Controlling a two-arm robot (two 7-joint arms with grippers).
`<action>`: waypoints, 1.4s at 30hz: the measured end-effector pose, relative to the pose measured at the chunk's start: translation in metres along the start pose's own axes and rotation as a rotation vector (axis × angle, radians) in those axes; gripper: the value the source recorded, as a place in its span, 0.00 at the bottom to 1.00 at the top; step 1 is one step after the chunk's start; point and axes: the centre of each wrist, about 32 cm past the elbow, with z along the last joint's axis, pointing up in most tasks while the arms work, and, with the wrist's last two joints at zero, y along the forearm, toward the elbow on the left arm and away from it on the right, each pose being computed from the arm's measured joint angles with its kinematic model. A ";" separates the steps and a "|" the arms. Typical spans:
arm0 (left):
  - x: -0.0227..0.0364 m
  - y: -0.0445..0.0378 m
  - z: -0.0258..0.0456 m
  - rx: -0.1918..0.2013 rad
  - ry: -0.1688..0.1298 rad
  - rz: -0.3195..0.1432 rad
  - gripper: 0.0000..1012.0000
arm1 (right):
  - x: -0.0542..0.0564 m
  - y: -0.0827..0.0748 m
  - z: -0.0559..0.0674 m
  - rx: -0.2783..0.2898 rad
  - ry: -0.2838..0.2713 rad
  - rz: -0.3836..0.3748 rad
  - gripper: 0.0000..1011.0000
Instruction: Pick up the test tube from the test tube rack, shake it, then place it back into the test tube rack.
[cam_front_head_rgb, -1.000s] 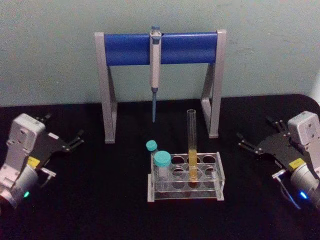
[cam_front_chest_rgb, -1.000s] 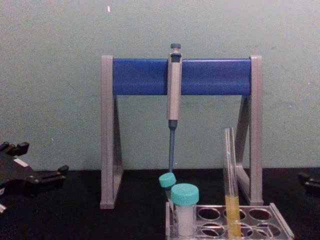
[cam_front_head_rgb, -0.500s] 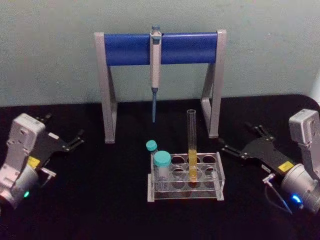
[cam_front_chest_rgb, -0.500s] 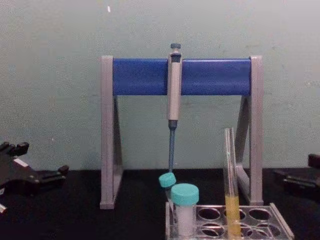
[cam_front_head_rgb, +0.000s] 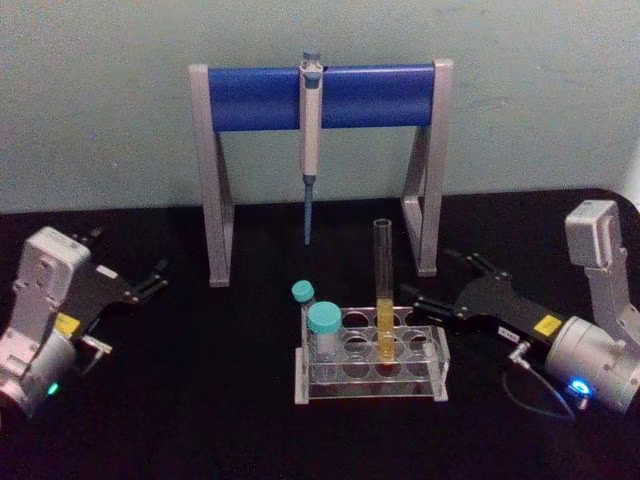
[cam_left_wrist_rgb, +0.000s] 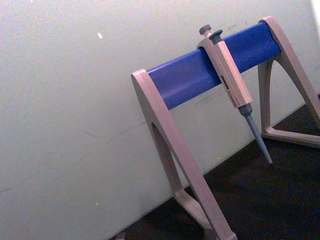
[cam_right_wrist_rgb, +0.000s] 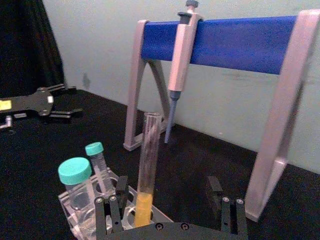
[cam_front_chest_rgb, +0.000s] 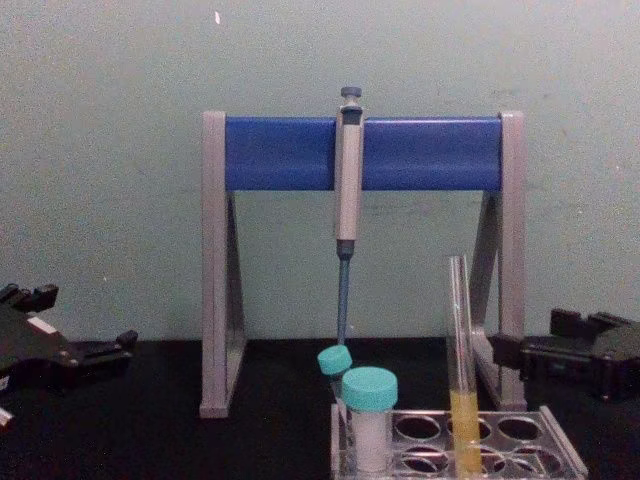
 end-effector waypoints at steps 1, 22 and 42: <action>0.0000 0.0000 0.0000 0.000 0.000 0.000 1.00 | 0.002 0.002 0.001 -0.006 0.004 0.015 0.99; 0.0000 0.0000 0.0000 0.000 0.000 0.000 1.00 | 0.010 0.037 0.005 -0.046 0.025 0.121 0.99; 0.0000 0.0000 0.0000 0.000 0.000 0.000 1.00 | 0.013 0.048 0.004 -0.051 0.014 0.135 0.99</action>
